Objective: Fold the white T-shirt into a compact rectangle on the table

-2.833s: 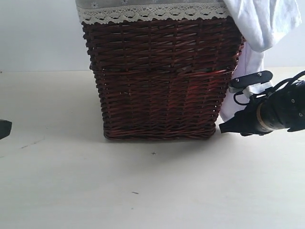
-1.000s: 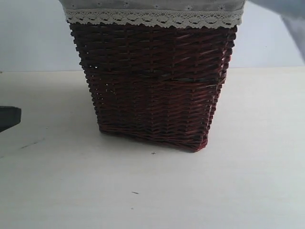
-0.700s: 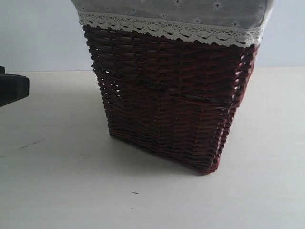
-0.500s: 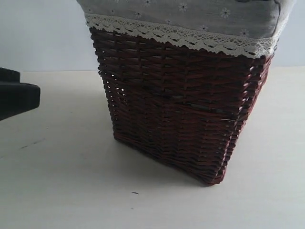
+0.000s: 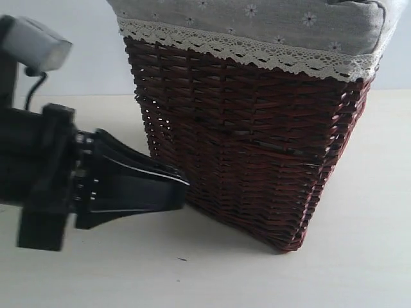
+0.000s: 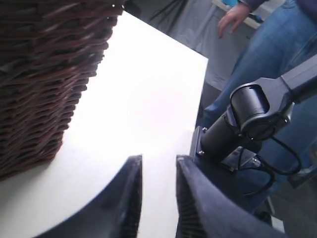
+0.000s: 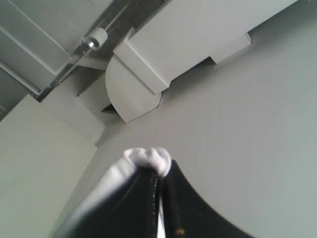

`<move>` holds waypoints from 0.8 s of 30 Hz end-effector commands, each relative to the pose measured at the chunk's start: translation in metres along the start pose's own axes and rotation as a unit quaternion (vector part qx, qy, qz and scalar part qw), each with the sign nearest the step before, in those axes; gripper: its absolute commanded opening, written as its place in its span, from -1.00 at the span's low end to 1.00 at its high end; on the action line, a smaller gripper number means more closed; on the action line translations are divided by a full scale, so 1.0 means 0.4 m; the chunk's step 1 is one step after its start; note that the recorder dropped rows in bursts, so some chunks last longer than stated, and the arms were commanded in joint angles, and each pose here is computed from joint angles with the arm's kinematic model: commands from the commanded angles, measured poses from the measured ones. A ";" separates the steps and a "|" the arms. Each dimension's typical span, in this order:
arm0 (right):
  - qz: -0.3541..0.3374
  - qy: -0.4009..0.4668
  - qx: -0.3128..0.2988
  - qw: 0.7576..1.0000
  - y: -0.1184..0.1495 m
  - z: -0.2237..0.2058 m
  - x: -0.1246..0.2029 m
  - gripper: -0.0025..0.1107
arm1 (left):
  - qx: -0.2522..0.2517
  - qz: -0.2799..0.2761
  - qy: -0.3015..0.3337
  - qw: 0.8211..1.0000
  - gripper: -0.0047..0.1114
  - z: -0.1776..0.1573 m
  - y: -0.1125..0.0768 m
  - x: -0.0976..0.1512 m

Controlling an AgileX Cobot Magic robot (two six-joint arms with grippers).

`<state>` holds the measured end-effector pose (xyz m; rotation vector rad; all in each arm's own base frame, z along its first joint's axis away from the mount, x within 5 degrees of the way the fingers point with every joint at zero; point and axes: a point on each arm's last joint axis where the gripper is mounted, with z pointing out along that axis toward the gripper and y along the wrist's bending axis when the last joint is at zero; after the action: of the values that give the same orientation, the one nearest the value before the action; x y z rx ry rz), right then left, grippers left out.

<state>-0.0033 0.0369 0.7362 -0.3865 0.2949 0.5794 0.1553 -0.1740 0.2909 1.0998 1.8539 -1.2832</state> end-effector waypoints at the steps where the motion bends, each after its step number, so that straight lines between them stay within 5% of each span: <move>1: 0.055 -0.048 -0.008 0.997 0.016 -0.006 -0.048 -0.96 | 0.041 0.004 -0.037 0.998 -0.37 0.098 0.035 0.001; 14: 0.189 -0.095 -0.127 0.969 0.076 -0.022 -0.104 -0.96 | 0.069 0.068 0.004 0.995 -0.36 0.393 0.078 -0.058; 24: 0.202 -0.071 -0.243 0.946 0.125 -0.039 -0.103 -0.96 | -0.122 0.090 -0.029 0.988 -0.36 0.513 0.221 -0.172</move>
<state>-0.0616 0.0465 0.7279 -0.7002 0.0952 1.0747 0.2479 -0.3642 0.2371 1.1717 1.7452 -1.0683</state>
